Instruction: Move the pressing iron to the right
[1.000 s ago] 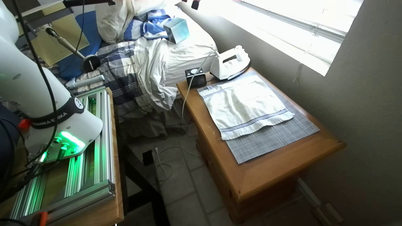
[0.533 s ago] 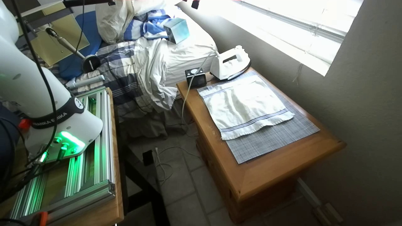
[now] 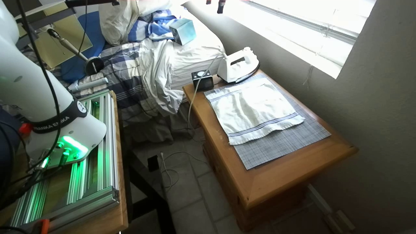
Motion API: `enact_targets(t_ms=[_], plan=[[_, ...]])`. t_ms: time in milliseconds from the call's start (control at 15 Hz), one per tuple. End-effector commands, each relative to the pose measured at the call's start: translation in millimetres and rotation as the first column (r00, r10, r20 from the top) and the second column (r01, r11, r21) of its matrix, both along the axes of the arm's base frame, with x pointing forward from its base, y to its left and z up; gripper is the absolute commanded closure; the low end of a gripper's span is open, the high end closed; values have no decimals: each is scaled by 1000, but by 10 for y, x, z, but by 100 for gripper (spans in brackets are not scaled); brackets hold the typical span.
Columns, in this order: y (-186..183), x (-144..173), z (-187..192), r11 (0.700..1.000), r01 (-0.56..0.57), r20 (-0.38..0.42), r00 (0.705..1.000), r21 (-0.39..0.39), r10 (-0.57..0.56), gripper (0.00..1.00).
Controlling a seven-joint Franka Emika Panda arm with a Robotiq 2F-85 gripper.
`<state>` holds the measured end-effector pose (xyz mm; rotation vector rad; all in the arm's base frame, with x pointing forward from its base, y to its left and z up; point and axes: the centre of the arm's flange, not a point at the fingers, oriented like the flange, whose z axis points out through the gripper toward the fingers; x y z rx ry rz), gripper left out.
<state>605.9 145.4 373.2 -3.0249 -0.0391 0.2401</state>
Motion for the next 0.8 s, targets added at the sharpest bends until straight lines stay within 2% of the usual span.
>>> enact_targets(t_ms=[0,400,467,600,733], plan=[[85,-35,-476,997,6,143,990,73,-16,0],[70,-18,-1241,995,51,226,972,89,-70,0],[64,6,-1049,997,55,203,977,63,-67,0],[69,-5,-1230,996,58,208,976,64,-70,0],[71,-3,-1256,996,59,209,975,64,-71,0]])
